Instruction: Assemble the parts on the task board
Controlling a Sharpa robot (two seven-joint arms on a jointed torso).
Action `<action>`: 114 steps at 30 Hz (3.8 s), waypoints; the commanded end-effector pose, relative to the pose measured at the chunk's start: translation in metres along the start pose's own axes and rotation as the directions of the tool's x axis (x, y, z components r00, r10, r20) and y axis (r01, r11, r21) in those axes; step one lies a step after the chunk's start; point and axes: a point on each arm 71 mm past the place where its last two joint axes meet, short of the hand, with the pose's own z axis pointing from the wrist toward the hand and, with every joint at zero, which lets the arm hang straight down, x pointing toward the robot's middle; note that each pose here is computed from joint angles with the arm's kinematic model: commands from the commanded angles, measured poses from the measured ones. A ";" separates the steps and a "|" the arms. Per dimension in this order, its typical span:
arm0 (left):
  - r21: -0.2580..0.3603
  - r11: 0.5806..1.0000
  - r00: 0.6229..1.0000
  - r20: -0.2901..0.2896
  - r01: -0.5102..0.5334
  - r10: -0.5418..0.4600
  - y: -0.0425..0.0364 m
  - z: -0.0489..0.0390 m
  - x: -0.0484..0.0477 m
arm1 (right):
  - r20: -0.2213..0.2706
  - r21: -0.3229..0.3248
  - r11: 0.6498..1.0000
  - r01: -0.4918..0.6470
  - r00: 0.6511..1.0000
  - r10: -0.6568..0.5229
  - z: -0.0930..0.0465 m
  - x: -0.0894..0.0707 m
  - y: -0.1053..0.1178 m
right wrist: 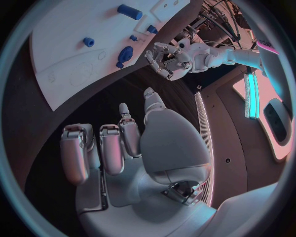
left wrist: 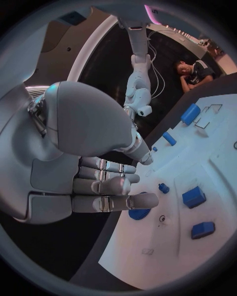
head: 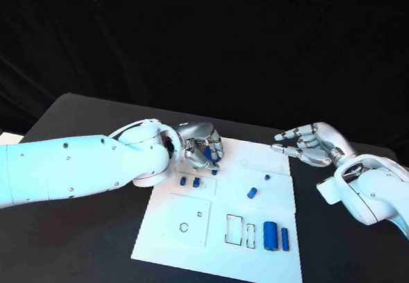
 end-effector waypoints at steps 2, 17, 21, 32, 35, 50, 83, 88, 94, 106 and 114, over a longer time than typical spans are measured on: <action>0.063 0.986 0.988 -0.027 -0.152 0.154 -0.0068 0.0069 0.0054 | -0.007 -0.016 1.000 -0.003 1.000 0.003 0.001 0.002 0.002; 0.042 0.977 0.968 -0.132 -0.211 0.214 -0.0065 0.0211 0.0162 | -0.008 -0.019 1.000 -0.005 1.000 0.005 0.001 0.003 0.002; 0.033 0.976 0.966 -0.139 -0.217 0.219 -0.0059 0.0233 0.0171 | -0.011 -0.021 1.000 -0.006 1.000 0.006 0.002 0.004 0.003; 0.007 0.975 0.966 -0.129 -0.224 0.223 -0.0022 0.0269 0.0167 | -0.014 -0.023 1.000 -0.007 1.000 0.007 0.002 0.005 0.004; 0.004 0.974 0.967 -0.126 -0.225 0.223 -0.0021 0.0280 0.0168 | -0.015 -0.023 1.000 -0.008 1.000 0.007 0.003 0.005 0.004; -0.019 0.972 0.957 -0.178 -0.236 0.229 0.0005 0.0301 0.0229 | -0.018 -0.024 1.000 -0.009 1.000 0.008 0.003 0.005 0.004; -0.036 0.972 0.960 -0.167 -0.232 0.223 0.0026 0.0312 0.0247 | -0.018 -0.027 1.000 -0.009 1.000 0.009 0.003 0.006 0.005; -0.028 0.976 0.969 -0.133 -0.215 0.210 0.0022 0.0294 0.0217 | -0.018 -0.027 1.000 -0.009 1.000 0.009 0.003 0.006 0.005; -0.005 0.985 0.983 -0.065 -0.170 0.169 0.0008 0.0230 0.0136 | -0.018 -0.028 1.000 -0.009 1.000 0.009 0.003 0.006 0.005; 0.007 0.994 0.994 0.008 -0.105 0.105 0.0058 0.0102 -0.0011 | -0.017 -0.028 1.000 -0.009 1.000 0.008 0.002 0.005 0.004; -0.028 0.996 0.996 -0.004 -0.089 0.089 0.0191 -0.0007 -0.0060 | -0.016 -0.026 1.000 -0.008 1.000 0.007 0.002 0.005 0.004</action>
